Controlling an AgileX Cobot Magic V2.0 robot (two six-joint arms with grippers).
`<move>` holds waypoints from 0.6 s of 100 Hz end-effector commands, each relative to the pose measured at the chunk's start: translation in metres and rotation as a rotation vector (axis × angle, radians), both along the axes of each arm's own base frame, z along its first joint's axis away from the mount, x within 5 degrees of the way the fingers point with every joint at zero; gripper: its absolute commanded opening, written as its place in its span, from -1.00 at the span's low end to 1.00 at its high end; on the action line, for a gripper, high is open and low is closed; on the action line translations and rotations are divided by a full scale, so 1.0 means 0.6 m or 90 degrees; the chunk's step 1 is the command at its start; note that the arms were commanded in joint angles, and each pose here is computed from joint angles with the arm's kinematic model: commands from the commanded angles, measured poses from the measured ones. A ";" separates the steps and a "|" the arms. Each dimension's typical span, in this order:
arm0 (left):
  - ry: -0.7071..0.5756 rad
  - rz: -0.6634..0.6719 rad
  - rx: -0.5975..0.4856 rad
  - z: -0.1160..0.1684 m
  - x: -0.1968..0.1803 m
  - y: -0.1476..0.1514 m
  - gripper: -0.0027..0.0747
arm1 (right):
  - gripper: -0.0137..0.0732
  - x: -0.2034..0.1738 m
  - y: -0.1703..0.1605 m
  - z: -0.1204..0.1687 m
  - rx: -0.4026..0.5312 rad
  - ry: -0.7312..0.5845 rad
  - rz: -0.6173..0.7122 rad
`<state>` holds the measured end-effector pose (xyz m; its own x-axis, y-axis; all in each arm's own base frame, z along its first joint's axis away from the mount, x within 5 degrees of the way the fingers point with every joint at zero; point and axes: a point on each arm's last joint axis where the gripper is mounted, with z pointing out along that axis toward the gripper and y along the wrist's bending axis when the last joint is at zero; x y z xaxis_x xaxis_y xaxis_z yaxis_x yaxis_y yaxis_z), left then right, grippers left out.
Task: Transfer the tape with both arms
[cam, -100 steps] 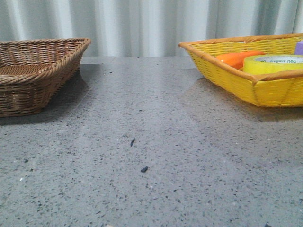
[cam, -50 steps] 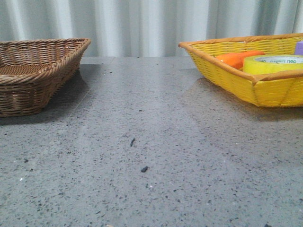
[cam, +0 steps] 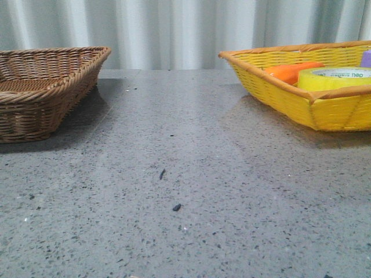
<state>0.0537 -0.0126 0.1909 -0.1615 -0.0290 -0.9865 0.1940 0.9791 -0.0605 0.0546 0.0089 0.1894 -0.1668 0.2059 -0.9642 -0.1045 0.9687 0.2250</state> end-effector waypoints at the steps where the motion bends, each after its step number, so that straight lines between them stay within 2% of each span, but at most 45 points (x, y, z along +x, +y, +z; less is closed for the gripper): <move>1: -0.086 0.014 -0.075 0.018 0.000 0.002 -0.98 | -0.83 0.003 -0.002 0.009 0.067 -0.067 -0.017; 6: -0.101 0.018 -0.111 0.023 0.000 0.003 -0.98 | -0.83 0.003 -0.002 0.013 0.115 -0.078 -0.021; 12: -0.121 0.023 -0.121 0.028 0.000 0.004 -0.98 | -0.83 0.003 -0.003 0.017 0.180 -0.089 -0.027; 17: -0.143 0.030 -0.149 0.034 0.000 0.007 -0.98 | -0.83 0.003 -0.004 0.018 0.204 -0.089 -0.028; 28: -0.169 0.045 -0.228 0.043 -0.001 0.011 -0.98 | -0.83 0.003 -0.003 0.018 0.204 -0.088 -0.028; 60: -0.151 0.040 -0.236 0.040 0.000 0.010 -0.98 | -0.83 0.003 -0.005 0.022 0.218 -0.103 -0.034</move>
